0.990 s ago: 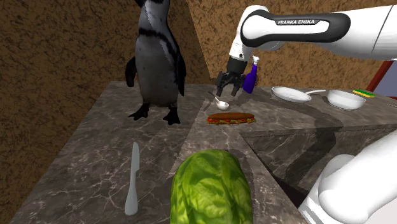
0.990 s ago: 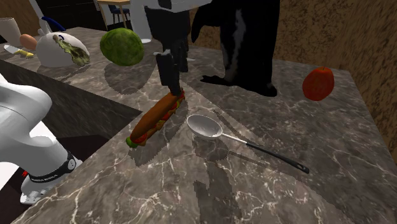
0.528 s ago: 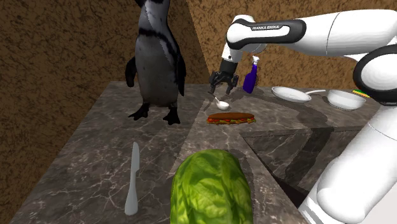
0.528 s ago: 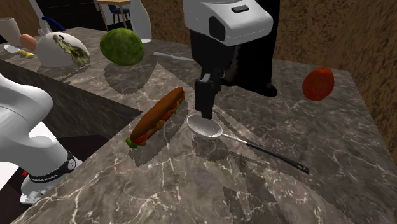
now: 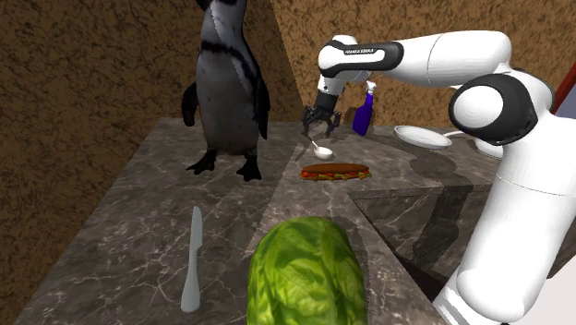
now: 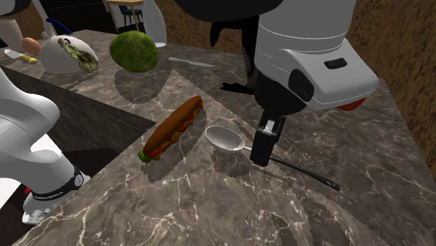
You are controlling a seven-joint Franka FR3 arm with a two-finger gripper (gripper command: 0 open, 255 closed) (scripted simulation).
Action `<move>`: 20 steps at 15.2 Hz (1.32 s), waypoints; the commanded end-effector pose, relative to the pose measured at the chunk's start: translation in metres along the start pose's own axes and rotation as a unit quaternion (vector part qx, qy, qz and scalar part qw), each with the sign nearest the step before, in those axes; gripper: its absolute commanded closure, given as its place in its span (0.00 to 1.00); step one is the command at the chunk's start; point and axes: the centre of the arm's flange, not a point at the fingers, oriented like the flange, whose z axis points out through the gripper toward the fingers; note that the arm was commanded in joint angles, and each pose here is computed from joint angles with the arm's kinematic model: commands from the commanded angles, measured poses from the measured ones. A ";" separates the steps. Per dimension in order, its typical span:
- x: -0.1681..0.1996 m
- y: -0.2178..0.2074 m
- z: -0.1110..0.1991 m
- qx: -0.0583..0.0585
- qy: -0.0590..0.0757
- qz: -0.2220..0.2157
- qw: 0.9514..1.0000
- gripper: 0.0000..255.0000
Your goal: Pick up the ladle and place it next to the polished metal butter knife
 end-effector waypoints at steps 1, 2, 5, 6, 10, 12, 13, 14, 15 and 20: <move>0.003 0.001 0.007 0.000 0.000 0.003 1.000 0.00; 0.003 0.001 0.013 0.000 0.000 0.003 1.000 0.00; 0.003 0.001 0.029 0.000 0.000 0.003 1.000 0.00; 0.003 0.001 0.037 0.000 0.000 0.003 1.000 0.00; 0.003 0.001 0.037 0.000 0.000 0.003 1.000 0.00; 0.003 0.001 0.037 0.000 0.000 0.003 1.000 0.00; 0.003 0.001 0.037 0.000 0.000 0.003 1.000 0.00; 0.003 0.001 0.037 0.000 0.000 0.003 1.000 0.00; 0.003 0.001 0.037 0.000 0.000 0.003 1.000 1.00; 0.003 0.001 0.037 0.000 0.000 0.003 1.000 1.00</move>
